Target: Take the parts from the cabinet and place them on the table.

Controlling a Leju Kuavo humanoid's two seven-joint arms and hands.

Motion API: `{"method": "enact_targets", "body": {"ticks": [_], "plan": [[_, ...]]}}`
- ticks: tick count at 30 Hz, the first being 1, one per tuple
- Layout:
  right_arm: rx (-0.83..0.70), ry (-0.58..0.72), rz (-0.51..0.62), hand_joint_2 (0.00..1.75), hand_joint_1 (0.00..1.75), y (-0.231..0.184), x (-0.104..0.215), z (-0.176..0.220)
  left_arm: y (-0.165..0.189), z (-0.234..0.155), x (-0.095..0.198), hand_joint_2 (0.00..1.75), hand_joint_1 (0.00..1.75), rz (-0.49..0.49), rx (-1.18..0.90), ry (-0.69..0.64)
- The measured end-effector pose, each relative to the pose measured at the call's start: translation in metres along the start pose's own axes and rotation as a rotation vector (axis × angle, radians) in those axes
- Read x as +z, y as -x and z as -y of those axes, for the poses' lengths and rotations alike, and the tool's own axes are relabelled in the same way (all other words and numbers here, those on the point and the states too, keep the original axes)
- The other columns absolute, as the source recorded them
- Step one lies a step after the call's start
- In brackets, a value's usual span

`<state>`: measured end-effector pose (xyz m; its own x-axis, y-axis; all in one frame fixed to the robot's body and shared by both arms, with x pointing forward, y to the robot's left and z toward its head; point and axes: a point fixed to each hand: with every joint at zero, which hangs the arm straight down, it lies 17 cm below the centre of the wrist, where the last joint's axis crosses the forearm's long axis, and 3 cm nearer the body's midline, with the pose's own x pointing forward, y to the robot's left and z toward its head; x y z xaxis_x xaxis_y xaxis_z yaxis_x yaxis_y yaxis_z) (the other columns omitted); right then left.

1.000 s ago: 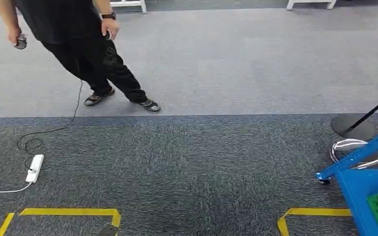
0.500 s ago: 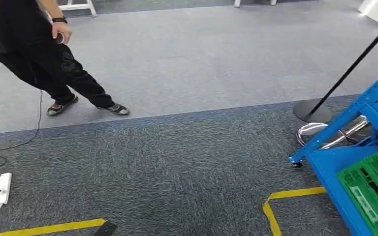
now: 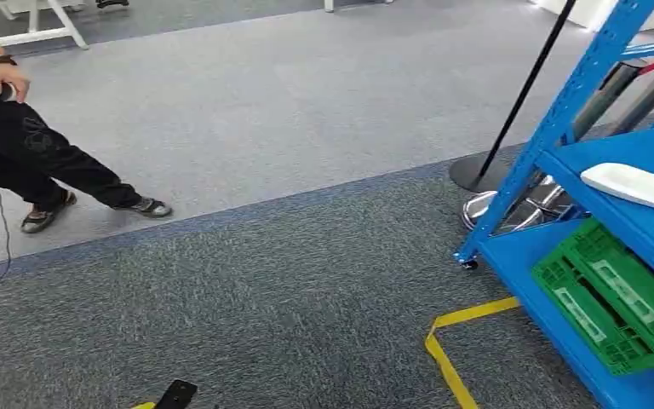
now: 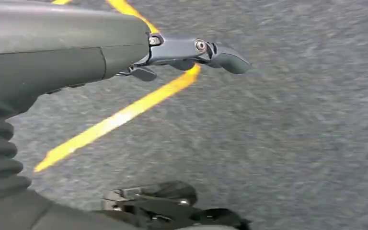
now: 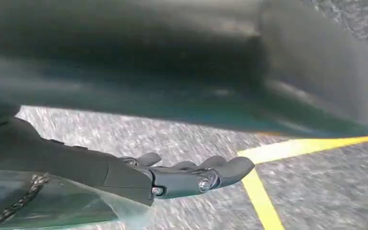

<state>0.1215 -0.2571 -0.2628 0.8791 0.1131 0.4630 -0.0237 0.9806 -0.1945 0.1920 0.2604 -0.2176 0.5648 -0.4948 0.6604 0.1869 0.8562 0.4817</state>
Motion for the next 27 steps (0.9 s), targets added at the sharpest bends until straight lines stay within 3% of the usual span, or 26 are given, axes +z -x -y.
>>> {"method": "enact_targets", "body": {"ticks": [3,4,27], "plan": [[-0.002,-0.001,0.005,0.00,0.00,-0.001,0.000,-0.002,-0.007,-0.005,-0.002,0.00,0.00,0.030,0.008,-0.027],[-0.005,-0.003,0.007,0.00,0.00,-0.002,0.001,-0.003,-0.009,-0.007,-0.003,1.75,0.00,0.042,0.008,-0.029],[0.001,0.001,0.005,0.00,0.00,-0.001,0.001,-0.002,-0.003,-0.001,-0.002,1.75,0.00,0.021,0.006,0.008]]}}
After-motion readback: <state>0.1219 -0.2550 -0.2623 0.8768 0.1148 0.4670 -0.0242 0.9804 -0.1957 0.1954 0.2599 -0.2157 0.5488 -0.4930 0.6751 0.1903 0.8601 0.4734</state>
